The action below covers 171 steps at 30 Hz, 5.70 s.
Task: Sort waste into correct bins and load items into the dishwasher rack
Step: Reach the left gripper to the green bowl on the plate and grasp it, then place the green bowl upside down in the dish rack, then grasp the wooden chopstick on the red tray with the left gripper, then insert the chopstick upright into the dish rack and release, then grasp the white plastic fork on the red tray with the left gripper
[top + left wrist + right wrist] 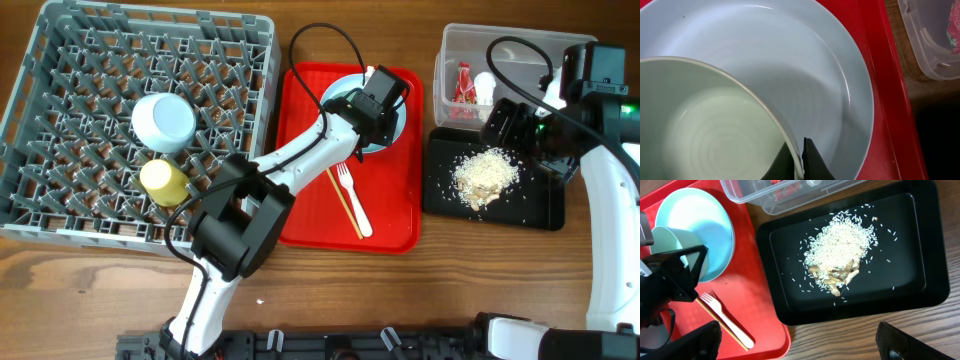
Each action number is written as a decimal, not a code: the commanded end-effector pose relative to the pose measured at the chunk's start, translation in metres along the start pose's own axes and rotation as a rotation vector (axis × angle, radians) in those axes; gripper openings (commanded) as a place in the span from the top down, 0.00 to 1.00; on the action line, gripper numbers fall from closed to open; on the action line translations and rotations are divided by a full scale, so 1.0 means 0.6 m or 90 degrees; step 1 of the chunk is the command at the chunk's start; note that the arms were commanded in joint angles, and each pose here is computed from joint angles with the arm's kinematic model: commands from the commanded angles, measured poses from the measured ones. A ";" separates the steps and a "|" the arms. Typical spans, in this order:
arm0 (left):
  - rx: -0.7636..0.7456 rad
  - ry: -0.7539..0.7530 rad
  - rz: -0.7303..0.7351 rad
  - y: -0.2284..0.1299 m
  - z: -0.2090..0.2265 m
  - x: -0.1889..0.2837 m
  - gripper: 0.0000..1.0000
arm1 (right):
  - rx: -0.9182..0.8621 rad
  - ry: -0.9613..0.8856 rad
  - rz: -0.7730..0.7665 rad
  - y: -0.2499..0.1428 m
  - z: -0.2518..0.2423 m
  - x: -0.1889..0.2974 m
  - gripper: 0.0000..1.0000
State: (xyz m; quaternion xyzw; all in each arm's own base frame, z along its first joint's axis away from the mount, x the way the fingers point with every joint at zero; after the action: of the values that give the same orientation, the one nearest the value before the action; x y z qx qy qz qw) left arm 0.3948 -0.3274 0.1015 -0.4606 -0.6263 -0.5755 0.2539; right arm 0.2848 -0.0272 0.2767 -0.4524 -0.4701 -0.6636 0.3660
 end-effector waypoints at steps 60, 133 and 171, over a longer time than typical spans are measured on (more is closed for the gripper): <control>0.507 -0.223 -0.266 0.184 0.695 0.328 0.00 | 0.010 -0.015 0.007 -0.004 -0.005 -0.001 0.01; -0.002 0.161 0.015 0.034 0.310 0.319 0.96 | 0.011 -0.016 0.013 -0.006 -0.005 -0.001 0.00; 0.255 0.095 0.276 -0.158 0.042 0.113 0.41 | 0.011 -0.013 0.013 -0.006 -0.005 -0.001 0.00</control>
State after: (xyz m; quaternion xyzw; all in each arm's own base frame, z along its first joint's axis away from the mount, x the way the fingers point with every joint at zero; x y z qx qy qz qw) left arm 0.2932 -0.2717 0.1302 -0.5058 -0.5988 -0.4170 0.4602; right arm 0.2817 -0.0271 0.2756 -0.4576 -0.4691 -0.6576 0.3718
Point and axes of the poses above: each gripper's point midway between its finger pads, its own x axis back along the fingers, its own z axis along the line the jaws close on, y = z × x, the point moved 7 cm from there along x, back along the fingers, and after that the axes turned 8 degrees about x, right-handed, at the moved point
